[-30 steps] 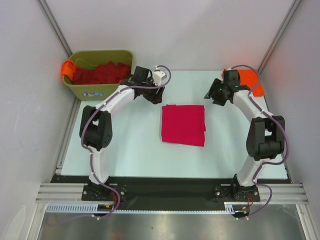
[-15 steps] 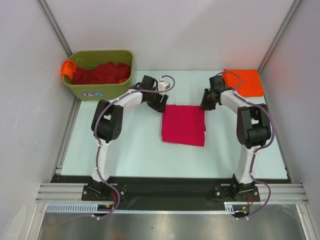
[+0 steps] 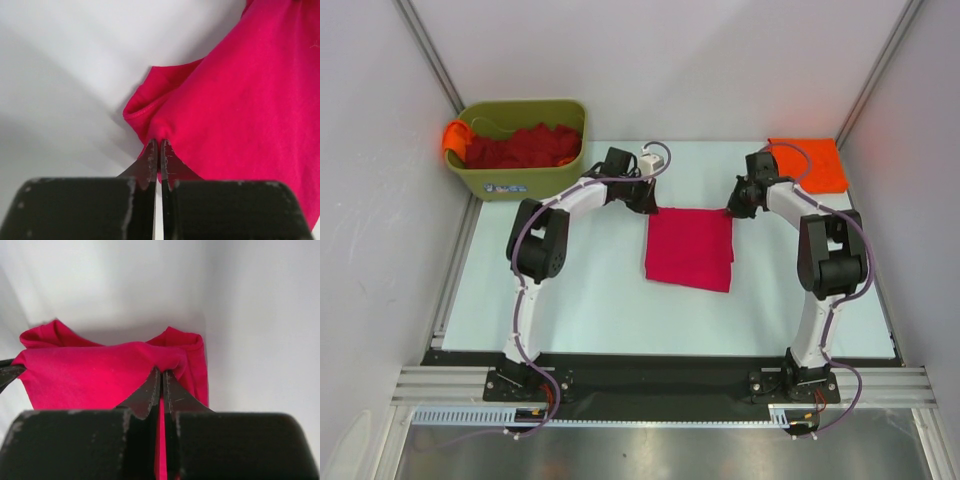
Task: Fold and stack the t-shirts
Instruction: Fold the tshirt
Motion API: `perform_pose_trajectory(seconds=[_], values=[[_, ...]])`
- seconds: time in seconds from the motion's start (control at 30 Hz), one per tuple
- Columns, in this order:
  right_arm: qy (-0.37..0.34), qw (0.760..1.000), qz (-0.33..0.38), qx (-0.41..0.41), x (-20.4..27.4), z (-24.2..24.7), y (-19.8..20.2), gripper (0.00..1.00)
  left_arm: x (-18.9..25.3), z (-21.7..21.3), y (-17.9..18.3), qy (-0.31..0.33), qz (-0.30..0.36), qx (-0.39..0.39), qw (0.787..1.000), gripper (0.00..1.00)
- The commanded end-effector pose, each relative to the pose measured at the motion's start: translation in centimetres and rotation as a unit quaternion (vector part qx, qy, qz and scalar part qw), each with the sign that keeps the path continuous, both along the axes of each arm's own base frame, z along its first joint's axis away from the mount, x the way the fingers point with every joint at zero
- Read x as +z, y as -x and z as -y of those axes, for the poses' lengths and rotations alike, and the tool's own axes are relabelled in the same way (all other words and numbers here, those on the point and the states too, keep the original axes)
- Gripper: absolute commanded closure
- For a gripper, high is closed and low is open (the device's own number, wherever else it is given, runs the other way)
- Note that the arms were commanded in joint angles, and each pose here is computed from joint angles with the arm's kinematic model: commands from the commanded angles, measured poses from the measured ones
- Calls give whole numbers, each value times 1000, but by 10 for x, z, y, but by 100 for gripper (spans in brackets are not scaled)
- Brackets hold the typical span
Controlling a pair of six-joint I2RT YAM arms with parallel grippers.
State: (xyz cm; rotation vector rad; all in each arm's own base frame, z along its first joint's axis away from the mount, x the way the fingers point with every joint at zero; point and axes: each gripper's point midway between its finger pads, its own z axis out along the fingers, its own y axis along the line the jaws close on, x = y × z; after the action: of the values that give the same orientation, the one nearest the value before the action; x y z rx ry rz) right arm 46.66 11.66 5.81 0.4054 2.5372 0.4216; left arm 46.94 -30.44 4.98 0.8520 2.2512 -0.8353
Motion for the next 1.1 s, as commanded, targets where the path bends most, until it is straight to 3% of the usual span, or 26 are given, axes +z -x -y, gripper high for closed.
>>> perform_pose_trajectory(seconds=[0.0,0.27,0.5,0.63,0.67,0.7,0.77,0.9,1.07], values=[[-14,997,67,-32,42,10,-12,100,41,15,-13,47,43,-11,998,100],[-33,992,93,-84,54,26,1,100,104,22,-6,94,127,-17,987,100],[-22,992,56,-108,27,39,2,100,82,30,-8,74,111,-22,991,100],[-13,994,35,-100,12,41,-4,89,59,30,-18,55,89,-6,995,99],[-9,994,42,-98,16,44,-10,83,57,30,-19,54,91,-6,994,91],[-7,995,41,-96,15,43,-11,62,54,29,-21,50,92,-7,994,81],[-2,995,28,-96,11,47,-10,52,49,28,-26,38,88,-4,995,56],[-9,996,18,-84,16,44,6,37,62,16,-46,8,104,36,994,43],[-54,996,-13,-63,3,29,52,34,84,-11,-46,3,108,65,992,36]])
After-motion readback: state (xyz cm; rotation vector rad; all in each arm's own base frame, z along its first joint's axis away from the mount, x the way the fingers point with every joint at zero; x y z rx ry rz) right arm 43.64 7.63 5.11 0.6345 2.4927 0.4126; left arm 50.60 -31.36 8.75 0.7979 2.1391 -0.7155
